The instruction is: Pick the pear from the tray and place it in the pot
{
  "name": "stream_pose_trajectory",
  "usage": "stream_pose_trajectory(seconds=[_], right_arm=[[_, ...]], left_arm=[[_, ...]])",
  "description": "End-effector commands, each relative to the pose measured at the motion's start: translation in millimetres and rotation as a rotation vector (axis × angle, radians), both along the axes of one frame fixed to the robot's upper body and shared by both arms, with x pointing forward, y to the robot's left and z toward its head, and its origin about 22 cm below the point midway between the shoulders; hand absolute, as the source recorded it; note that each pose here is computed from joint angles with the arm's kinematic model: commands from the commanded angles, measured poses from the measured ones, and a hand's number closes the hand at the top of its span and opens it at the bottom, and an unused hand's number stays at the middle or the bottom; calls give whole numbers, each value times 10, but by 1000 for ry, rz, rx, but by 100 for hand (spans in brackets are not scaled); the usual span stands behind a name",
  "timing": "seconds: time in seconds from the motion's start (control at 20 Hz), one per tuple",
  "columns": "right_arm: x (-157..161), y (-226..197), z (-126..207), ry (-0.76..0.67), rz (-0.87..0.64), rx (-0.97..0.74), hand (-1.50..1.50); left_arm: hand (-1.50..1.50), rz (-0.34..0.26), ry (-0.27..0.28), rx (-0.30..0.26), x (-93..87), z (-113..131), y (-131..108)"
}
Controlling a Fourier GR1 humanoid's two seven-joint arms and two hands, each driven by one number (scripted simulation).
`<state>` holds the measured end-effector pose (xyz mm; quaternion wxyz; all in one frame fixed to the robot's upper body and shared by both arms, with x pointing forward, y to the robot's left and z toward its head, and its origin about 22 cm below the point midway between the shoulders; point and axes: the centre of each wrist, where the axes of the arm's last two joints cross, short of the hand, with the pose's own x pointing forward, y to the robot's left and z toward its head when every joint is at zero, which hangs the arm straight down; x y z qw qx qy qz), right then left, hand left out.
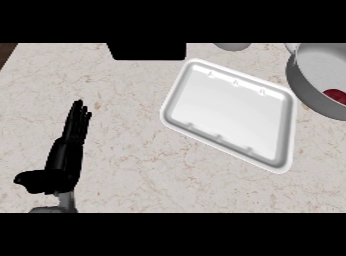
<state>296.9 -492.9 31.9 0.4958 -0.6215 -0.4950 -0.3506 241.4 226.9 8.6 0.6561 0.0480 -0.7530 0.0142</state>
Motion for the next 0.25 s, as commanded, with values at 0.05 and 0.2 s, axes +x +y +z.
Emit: stream_pose_trajectory(seconds=[0.05, 0.2], right_arm=[[-273, -89, -136, -49, -90, -27, -150], [-525, -372, -44, -69, -106, -35, -150]], left_arm=[[0, 12, -3, 15, -38, -5, -37], [0, 6, 11, 4, 51, -57, -10]])
